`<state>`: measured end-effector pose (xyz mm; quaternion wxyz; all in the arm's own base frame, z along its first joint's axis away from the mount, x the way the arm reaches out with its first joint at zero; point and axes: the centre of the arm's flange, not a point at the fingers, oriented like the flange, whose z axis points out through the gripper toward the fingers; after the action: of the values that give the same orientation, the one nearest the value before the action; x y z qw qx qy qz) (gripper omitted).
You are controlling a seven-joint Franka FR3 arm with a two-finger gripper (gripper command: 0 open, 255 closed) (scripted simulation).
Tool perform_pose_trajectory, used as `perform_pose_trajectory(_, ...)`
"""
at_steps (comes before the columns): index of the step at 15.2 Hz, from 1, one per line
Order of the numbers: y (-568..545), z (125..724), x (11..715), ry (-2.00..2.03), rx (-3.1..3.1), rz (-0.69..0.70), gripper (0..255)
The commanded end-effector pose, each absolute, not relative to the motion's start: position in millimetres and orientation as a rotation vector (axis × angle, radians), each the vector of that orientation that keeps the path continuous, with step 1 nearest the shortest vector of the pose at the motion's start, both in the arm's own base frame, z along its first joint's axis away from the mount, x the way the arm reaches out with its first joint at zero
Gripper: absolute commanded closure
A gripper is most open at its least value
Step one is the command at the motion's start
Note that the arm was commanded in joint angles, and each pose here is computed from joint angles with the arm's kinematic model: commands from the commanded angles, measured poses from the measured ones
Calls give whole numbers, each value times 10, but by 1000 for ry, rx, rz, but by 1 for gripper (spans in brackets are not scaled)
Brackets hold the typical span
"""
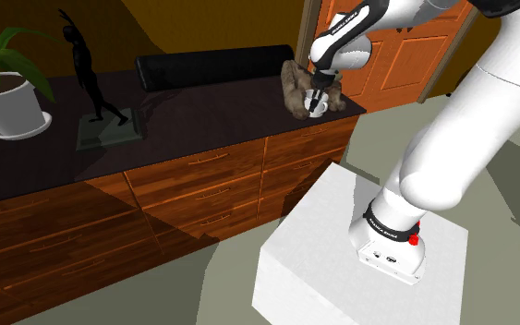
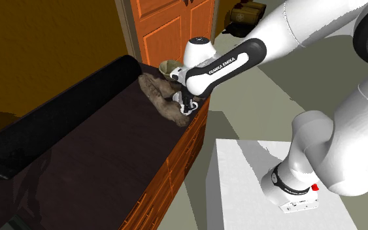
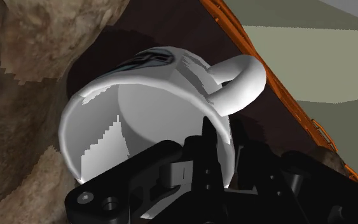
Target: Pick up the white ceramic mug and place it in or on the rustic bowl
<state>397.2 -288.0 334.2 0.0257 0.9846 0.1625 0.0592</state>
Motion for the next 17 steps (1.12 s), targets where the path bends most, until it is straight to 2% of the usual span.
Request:
perform_pose_trajectory(1, -2877, 3337, 3972, 503, 3044, 182, 255)
perform_pose_trajectory(17, -2878, 4079, 4012, 503, 3044, 182, 255)
